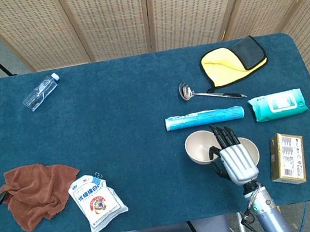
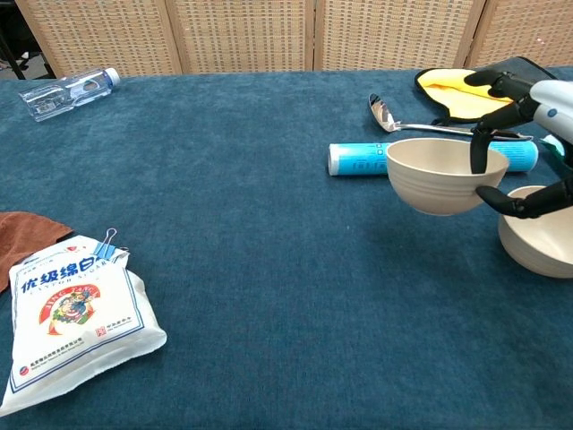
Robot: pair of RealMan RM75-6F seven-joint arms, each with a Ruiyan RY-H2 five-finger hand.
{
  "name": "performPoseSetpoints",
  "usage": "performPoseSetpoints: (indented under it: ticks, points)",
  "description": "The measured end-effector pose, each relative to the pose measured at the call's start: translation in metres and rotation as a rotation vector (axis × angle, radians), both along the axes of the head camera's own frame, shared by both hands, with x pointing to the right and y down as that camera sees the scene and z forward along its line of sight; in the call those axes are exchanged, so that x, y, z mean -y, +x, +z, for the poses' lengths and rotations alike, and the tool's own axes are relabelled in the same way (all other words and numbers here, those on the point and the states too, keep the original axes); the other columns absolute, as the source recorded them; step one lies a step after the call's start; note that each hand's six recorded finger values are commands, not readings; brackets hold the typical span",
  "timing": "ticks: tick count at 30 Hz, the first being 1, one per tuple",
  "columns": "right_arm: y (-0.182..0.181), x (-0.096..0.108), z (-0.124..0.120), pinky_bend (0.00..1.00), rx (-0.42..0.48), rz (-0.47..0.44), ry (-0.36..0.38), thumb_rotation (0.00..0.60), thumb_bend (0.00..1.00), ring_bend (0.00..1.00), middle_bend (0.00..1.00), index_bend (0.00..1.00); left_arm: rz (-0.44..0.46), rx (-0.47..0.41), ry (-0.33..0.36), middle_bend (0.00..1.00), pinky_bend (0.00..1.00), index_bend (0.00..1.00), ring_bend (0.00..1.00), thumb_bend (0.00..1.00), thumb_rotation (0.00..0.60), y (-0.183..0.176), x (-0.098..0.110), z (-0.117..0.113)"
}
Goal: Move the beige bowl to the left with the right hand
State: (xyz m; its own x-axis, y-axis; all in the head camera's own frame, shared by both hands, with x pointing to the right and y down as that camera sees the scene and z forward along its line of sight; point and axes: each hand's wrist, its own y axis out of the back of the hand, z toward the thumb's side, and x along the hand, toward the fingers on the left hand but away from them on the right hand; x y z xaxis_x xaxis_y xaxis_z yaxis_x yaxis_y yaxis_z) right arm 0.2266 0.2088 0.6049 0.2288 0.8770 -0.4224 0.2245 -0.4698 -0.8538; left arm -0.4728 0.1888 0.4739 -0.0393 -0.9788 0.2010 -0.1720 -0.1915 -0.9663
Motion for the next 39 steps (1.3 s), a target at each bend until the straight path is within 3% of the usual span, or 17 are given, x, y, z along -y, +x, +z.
performPoseSetpoints:
  ticks: [21, 39]
  points:
    - [-0.008, -0.020, 0.019, 0.00, 0.099, 0.081, -0.066, 0.600, 0.40, 0.00, 0.00, 0.55, -0.005, -0.006, 0.010, 0.00, 0.00, 0.00, 0.00, 0.00, 0.199, 0.002, -0.001, -0.003]
    - [-0.007, -0.038, 0.028, 0.00, 0.101, 0.111, -0.101, 0.600, 0.39, 0.00, 0.00, 0.55, -0.011, -0.014, 0.022, 0.00, 0.00, 0.00, 0.00, 0.00, 0.199, 0.001, -0.001, -0.008]
